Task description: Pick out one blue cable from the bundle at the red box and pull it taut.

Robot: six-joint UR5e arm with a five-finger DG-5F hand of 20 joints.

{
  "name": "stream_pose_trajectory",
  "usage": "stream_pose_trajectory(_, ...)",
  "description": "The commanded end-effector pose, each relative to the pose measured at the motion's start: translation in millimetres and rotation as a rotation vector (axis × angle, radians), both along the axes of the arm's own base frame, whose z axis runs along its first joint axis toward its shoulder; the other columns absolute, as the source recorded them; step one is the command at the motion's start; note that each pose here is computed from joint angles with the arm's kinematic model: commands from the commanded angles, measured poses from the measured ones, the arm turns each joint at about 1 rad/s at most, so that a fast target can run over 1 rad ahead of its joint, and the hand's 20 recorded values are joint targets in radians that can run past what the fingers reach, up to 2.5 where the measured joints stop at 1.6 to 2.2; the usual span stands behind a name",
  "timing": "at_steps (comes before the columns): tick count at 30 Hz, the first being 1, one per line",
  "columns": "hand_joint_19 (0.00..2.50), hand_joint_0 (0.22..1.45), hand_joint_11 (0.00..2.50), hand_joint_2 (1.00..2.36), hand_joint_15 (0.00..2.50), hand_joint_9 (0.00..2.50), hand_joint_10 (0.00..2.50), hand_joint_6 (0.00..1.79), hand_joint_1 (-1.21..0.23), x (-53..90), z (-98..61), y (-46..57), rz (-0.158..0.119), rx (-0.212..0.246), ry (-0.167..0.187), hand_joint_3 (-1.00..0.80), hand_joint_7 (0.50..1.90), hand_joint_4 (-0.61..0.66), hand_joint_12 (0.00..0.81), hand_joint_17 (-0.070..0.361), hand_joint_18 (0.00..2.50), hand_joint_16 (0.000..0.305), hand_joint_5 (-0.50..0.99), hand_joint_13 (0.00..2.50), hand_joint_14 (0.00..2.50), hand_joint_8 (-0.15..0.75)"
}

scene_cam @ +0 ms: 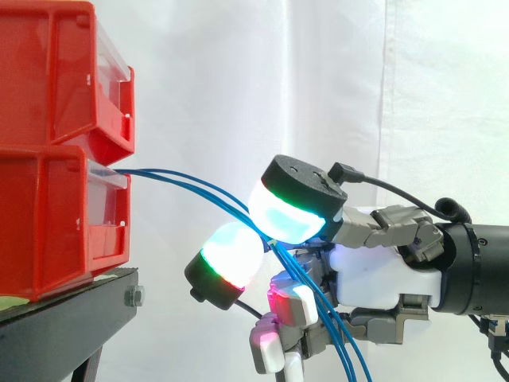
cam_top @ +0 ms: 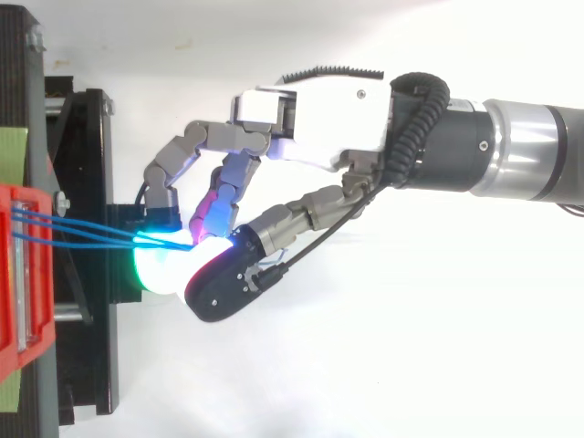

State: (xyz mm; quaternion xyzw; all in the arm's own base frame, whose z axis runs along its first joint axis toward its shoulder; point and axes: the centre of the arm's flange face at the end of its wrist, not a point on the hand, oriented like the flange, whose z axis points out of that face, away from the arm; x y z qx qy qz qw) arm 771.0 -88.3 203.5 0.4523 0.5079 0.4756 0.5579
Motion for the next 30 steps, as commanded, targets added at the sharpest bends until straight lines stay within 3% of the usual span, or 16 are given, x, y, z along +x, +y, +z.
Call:
stream_pose_trajectory(1, 0.72, 0.53, 0.71, 1.0, 0.57, 1.28, 0.02, 0.92, -0.55, 0.0, 0.0, 0.0, 0.0, 0.0, 0.0, -0.5, 0.85, 0.05, 0.323, 0.114, 0.89, 0.051, -0.1, 1.08, 0.02, 0.247)
stream_pose_trajectory(6, 0.75, 0.57, 0.71, 1.0, 0.58, 1.29, 0.03, 0.92, -0.44, 0.0, 0.0, 0.0, 0.0, 0.0, 0.0, -0.5, 0.87, 0.03, 0.318, 0.111, 0.86, 0.05, -0.1, 1.07, 0.02, 0.242)
stream_pose_trajectory(16, 0.73, 0.6, 0.72, 1.02, 0.58, 1.29, 0.02, 0.92, -0.64, 2.4, 5.0, -1.0, -0.002, 0.0, -0.006, -0.31, 0.93, 0.0, 0.319, 0.11, 0.86, 0.049, -0.09, 1.07, 0.02, 0.243)
stream_pose_trajectory(30, 0.72, 0.66, 0.73, 1.02, 0.58, 1.26, 0.03, 0.94, -0.8, 2.3, 5.2, -2.2, -0.004, -0.009, -0.003, -0.27, 0.91, 0.0, 0.317, 0.107, 0.87, 0.047, -0.09, 1.06, 0.02, 0.238)
